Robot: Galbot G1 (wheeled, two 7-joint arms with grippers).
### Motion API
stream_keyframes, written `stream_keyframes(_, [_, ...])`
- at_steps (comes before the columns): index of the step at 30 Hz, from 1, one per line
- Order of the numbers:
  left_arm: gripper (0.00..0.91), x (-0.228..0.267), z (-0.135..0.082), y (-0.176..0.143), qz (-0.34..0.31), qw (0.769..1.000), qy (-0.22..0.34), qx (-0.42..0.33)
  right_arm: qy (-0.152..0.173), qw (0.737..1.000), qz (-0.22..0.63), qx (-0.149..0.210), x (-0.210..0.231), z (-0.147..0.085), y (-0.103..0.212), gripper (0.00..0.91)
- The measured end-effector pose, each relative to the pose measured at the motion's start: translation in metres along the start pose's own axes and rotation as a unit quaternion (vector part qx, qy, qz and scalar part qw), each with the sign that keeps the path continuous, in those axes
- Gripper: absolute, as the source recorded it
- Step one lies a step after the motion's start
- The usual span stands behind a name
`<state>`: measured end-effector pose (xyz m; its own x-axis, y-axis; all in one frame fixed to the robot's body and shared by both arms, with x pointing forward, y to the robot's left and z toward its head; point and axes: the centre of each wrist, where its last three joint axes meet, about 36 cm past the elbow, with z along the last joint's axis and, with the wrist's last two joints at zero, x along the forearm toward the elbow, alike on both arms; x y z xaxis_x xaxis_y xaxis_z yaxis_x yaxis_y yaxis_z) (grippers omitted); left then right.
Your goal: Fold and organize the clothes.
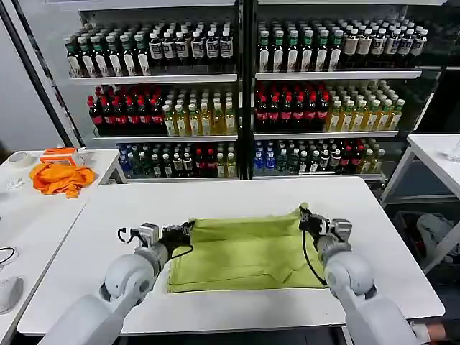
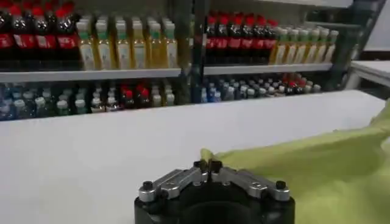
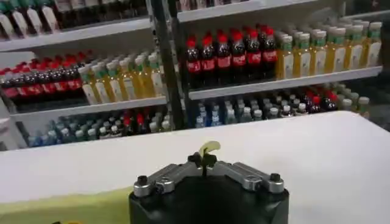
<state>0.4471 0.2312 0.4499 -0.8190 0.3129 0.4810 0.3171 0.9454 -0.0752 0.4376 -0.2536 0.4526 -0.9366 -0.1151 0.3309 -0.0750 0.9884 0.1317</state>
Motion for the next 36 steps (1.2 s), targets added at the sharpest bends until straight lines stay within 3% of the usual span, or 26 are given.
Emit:
stream_keyframes(14, [0.02, 0.019, 0.044, -0.008, 0.0, 0.999, 0.028, -0.037, 0.035, 0.999, 0.016, -0.007, 0.044, 0.036, 0.003, 0.0])
stream_keyframes(15, [0.101, 0.02, 0.046, -0.008, -0.003, 0.999, 0.028, -0.04, 0.037, 0.999, 0.016, -0.007, 0.045, 0.038, 0.004, 0.877])
stream_keyframes(16, [0.645, 0.021, 0.048, -0.008, -0.005, 0.999, 0.027, -0.043, 0.039, 0.999, 0.016, -0.006, 0.046, 0.039, 0.006, 0.907])
stream_keyframes(17, [0.907, 0.022, 0.049, -0.008, -0.007, 0.999, 0.027, -0.046, 0.041, 0.999, 0.015, -0.006, 0.048, 0.04, 0.007, 0.907])
stream_keyframes(36, [0.907, 0.042, 0.064, -0.033, -0.057, 0.997, -0.029, -0.051, 0.03, 0.999, 0.034, 0.011, 0.085, 0.055, 0.014, 0.907])
